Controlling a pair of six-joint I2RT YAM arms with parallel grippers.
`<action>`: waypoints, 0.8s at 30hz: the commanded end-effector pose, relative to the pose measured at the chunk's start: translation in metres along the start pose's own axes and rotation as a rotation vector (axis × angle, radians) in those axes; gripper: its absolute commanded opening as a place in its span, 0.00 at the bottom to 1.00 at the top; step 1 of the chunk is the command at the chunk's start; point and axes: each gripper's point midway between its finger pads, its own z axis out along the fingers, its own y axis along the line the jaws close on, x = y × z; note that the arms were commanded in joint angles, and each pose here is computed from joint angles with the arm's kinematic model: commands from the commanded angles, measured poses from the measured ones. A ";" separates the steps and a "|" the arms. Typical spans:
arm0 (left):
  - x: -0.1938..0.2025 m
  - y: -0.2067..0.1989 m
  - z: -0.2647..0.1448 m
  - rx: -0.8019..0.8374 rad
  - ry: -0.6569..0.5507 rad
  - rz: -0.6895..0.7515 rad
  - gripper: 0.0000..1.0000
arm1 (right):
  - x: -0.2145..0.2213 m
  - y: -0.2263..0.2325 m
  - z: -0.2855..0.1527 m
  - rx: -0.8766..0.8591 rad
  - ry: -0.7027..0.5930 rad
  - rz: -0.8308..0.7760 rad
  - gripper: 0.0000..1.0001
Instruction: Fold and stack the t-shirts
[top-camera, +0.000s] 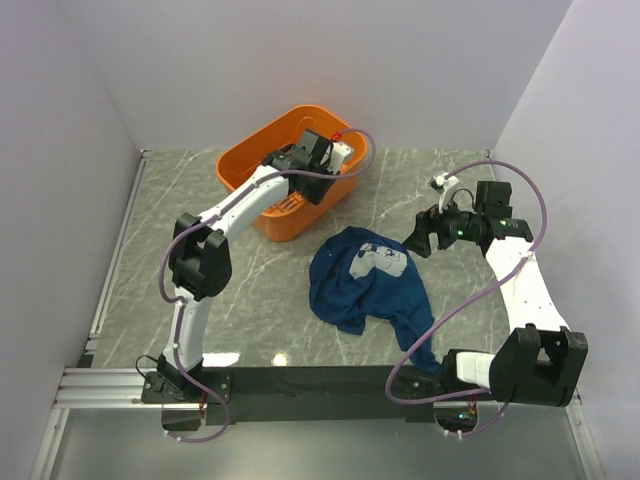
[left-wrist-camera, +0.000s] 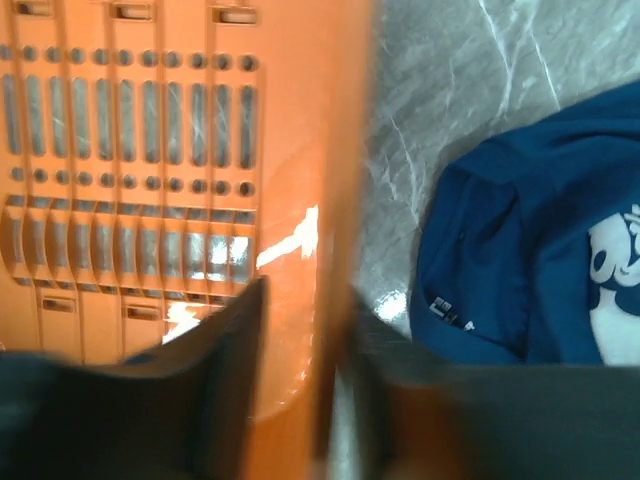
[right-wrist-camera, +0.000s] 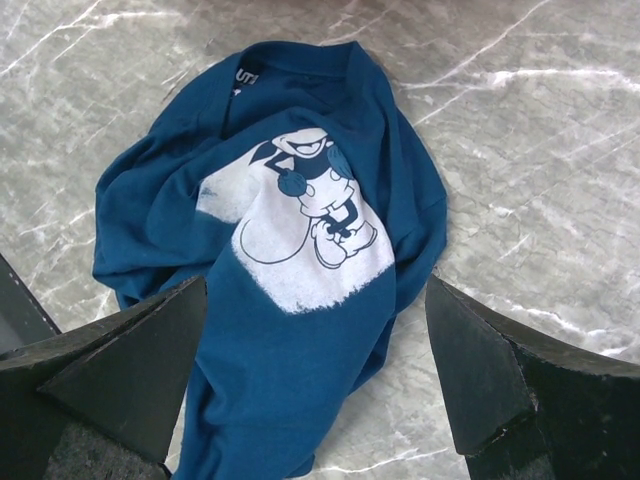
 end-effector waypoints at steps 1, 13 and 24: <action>0.000 0.007 -0.004 -0.057 -0.002 0.020 0.30 | -0.008 0.003 -0.003 -0.011 -0.016 -0.016 0.96; 0.046 0.062 -0.086 -0.374 -0.051 -0.158 0.00 | -0.010 0.000 -0.006 0.002 -0.023 -0.020 0.96; 0.101 0.183 -0.109 -0.607 -0.043 -0.527 0.00 | -0.015 0.001 -0.003 -0.030 -0.024 -0.005 0.95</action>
